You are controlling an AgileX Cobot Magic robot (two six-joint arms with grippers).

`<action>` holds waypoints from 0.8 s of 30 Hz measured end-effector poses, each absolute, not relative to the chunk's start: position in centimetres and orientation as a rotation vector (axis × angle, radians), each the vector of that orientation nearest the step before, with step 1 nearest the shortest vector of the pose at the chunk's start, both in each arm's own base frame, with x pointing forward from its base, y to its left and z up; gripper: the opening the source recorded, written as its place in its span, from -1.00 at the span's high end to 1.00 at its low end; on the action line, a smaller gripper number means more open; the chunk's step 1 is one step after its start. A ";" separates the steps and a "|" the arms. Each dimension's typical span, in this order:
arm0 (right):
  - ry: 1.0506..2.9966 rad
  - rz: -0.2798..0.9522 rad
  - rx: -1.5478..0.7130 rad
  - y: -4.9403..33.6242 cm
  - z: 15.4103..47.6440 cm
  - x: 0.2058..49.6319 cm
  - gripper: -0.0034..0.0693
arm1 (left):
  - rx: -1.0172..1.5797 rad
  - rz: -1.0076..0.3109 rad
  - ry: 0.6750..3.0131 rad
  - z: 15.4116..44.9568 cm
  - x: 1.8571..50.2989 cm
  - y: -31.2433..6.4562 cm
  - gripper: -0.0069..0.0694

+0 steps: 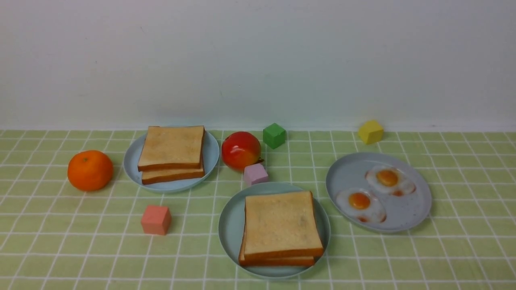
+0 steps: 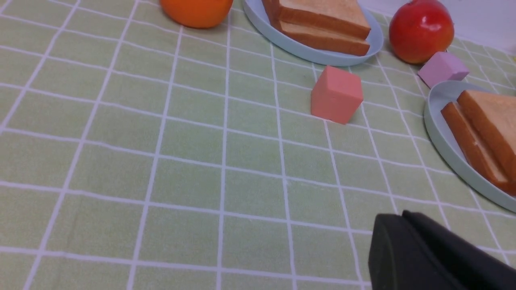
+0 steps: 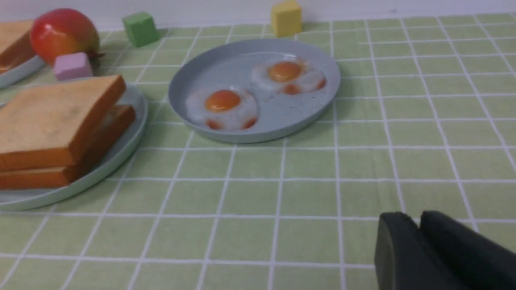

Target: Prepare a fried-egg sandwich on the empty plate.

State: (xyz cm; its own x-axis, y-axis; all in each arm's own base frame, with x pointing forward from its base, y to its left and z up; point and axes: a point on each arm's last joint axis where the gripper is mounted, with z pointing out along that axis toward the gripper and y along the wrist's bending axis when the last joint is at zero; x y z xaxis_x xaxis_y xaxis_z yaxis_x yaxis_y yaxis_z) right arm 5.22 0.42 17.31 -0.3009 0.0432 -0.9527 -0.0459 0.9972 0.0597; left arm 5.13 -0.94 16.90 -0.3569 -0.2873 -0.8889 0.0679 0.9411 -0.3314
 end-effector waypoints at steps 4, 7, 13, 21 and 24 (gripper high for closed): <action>1.874 0.055 0.036 0.2 17.3 5.2 0.62 | -0.160 -0.371 1.903 16.9 5.1 -0.9 0.76; 1.875 0.055 0.036 0.2 17.3 5.2 0.62 | -0.160 -0.371 1.903 16.9 5.1 -0.9 0.76; 1.875 0.055 0.036 0.2 17.3 5.2 0.62 | -0.160 -0.371 1.903 16.9 5.1 -0.9 0.74; 1.875 0.055 0.036 0.2 17.3 5.2 0.61 | -0.160 -0.371 1.903 16.9 5.1 -0.9 0.72; 1.875 0.055 0.036 0.2 17.3 5.2 0.59 | -0.160 -0.371 1.903 16.9 5.1 -0.9 0.72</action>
State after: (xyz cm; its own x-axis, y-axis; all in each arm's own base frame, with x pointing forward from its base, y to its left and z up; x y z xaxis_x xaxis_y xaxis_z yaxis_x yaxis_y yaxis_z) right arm 5.22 0.18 17.32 -0.2997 0.0530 -0.9526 -0.0027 0.9984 0.0564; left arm 5.13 -0.94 16.90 -0.3569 -0.2873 -0.8889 0.0679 0.9411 -0.3314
